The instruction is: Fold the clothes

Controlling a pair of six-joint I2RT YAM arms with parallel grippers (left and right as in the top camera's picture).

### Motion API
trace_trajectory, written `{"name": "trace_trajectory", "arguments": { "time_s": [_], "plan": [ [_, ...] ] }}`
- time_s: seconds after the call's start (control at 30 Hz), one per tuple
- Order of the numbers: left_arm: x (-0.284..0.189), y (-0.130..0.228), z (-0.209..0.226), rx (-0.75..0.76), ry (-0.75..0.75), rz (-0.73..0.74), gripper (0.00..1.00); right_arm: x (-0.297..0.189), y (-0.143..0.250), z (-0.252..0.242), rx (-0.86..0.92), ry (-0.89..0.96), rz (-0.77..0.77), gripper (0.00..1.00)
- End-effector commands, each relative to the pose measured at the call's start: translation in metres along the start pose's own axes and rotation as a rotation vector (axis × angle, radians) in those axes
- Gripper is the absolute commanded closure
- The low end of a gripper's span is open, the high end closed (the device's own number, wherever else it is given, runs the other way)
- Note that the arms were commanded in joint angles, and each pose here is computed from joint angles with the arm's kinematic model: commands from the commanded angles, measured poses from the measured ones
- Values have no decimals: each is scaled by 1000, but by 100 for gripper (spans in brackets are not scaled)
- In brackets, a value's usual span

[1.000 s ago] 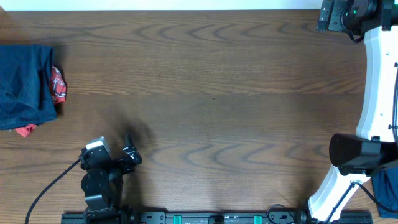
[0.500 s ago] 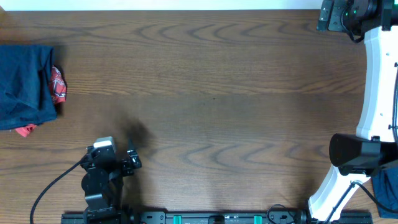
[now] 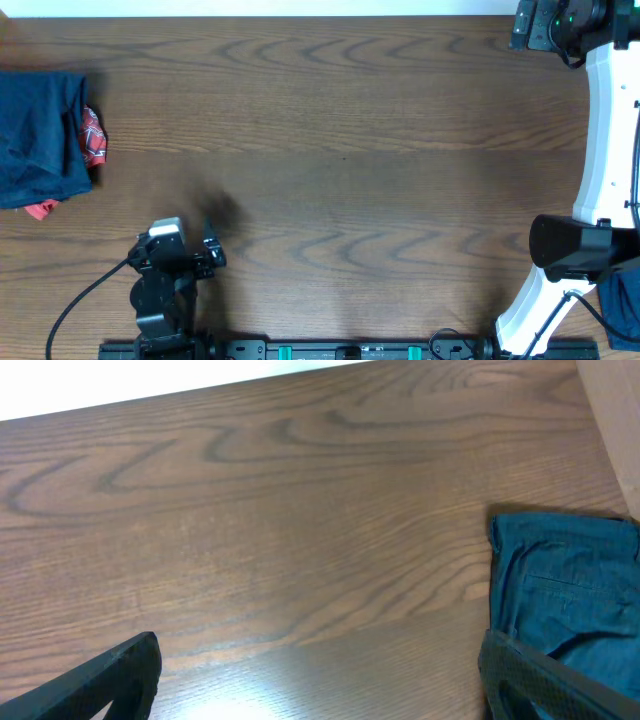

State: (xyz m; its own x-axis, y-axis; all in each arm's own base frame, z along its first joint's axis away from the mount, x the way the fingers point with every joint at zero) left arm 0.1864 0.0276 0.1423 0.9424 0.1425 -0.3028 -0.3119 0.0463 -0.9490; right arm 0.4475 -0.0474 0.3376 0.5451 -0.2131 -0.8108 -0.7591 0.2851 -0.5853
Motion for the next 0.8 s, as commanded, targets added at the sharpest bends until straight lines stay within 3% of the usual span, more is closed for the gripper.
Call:
{"name": "trace_trajectory", "arguments": {
  "time_s": [0.0, 0.23, 0.77],
  "plan": [
    [5, 2, -2, 12, 10, -29, 2, -6, -1, -1, 21, -3, -13, 1],
    [14, -9, -2, -21, 11, -173, 2, -6, -1, -1, 21, -3, -13, 1],
    [15, -8, -3, -21, 14, -165, 2, -6, -1, -1, 21, -3, -13, 1]
  ]
}}
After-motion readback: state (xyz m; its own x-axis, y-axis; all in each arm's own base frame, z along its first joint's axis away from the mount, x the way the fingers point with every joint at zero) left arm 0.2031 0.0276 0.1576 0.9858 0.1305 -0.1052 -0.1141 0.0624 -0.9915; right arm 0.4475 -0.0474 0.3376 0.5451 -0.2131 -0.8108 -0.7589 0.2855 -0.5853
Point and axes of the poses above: each gripper's point midway between its finger pads, its own x axis out along the fingers, its own z axis along the line the jaws close on, y = z × x, the point moved 4 cm from there along -x, back along the fingers, and after that the axes turned 7 degrees about x, right-handed, at the moved point
